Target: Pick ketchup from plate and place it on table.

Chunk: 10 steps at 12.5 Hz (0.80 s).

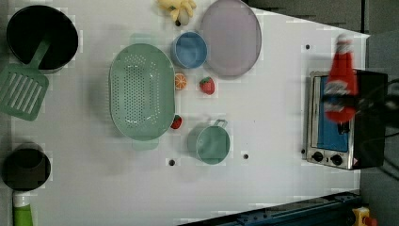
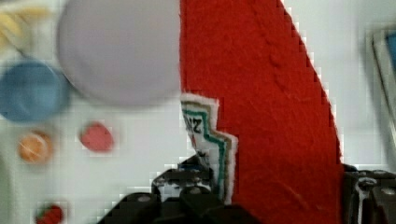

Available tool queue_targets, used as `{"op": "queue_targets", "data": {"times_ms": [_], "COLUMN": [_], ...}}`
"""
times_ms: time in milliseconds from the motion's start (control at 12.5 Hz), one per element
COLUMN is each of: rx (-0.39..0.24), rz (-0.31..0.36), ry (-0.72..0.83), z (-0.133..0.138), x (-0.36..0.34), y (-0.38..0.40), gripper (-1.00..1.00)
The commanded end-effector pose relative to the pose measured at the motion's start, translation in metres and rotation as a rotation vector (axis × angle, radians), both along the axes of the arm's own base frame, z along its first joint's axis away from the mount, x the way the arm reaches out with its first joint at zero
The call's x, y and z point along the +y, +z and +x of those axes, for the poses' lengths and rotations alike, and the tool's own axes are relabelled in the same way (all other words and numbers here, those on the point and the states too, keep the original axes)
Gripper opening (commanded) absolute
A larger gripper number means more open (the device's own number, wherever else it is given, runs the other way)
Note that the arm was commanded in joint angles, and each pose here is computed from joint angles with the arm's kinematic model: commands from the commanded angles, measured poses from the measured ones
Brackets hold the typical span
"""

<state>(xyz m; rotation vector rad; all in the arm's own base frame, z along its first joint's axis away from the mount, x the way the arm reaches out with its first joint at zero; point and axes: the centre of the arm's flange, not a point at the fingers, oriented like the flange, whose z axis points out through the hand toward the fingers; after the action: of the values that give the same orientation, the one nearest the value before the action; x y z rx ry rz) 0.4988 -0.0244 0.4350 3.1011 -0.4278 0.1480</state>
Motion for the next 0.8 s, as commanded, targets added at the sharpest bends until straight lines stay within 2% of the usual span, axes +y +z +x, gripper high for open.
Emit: {"op": "queue_targets", "data": {"times_ms": [80,480,640,720,800], "rx": [0.131,0.136,0.115,0.105,0.107], "rz": [0.024,0.035,0.038,0.040,0.040], "ry": [-0.135,-0.150,-0.149,-0.149,-0.149], "z": [-0.017,-0.014,-0.011,-0.010,-0.012], "x": [-0.004,-0.003,-0.003,-0.003,-0.002], "y": [-0.099,-0.185,-0.207,-0.215,-0.221], "gripper": [0.30,0.30,0.30,0.36,0.56]}}
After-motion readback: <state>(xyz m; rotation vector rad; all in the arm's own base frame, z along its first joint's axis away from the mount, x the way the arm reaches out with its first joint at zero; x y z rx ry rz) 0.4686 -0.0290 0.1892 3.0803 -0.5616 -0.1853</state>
